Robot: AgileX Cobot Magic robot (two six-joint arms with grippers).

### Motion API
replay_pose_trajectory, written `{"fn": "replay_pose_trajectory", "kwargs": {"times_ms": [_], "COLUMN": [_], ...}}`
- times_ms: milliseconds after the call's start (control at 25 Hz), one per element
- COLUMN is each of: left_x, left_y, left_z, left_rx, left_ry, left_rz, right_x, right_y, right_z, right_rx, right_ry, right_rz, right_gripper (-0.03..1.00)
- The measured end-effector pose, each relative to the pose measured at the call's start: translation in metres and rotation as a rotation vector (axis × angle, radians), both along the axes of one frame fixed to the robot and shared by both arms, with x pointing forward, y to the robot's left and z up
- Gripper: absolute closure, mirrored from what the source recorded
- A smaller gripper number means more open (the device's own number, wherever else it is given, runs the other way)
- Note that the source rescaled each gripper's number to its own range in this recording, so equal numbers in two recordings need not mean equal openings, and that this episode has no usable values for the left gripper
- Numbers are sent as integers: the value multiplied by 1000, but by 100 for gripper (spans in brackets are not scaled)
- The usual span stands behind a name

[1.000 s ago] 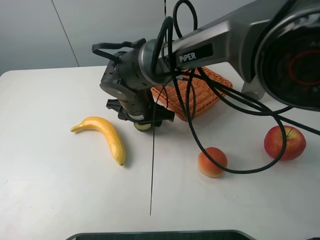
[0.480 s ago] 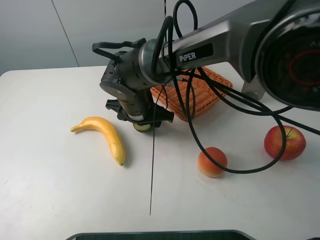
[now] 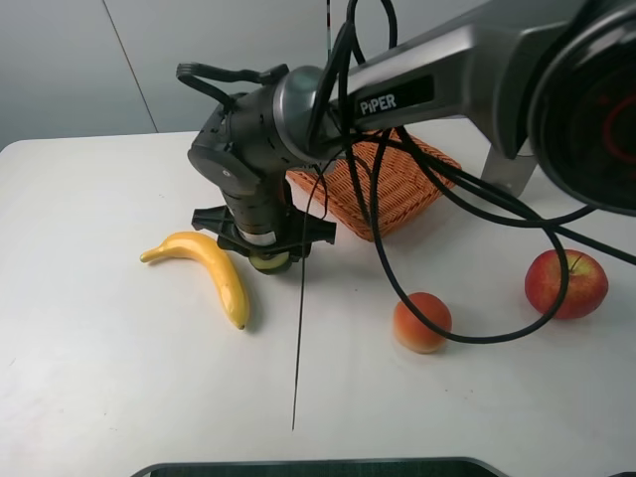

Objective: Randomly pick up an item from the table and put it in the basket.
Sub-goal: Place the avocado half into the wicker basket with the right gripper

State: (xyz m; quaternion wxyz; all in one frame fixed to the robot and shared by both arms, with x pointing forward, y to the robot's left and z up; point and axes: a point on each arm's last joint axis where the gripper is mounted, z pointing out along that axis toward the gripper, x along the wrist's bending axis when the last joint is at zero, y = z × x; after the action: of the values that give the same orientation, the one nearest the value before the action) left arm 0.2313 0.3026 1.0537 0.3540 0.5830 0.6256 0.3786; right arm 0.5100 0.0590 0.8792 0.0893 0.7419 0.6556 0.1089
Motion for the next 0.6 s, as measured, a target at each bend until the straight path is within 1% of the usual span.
{"fn": "replay_pose_trajectory", "kwargs": {"times_ms": [280,480,600], "left_x": [0,0,0], "left_y": [0,0,0], "left_z": [0,0,0], "left_rx": [0,0,0], "left_ry": [0,0,0], "left_rz": [0,0,0], "right_x": [-2,-5,-3], "right_y": [2,-2,-10], "right_z": [37,62,76], "right_rx": [3,-41,-72], "right_ry": [-48,-75,-73], "right_rz": [225,433,528], "right_gripper": [97,97,97]}}
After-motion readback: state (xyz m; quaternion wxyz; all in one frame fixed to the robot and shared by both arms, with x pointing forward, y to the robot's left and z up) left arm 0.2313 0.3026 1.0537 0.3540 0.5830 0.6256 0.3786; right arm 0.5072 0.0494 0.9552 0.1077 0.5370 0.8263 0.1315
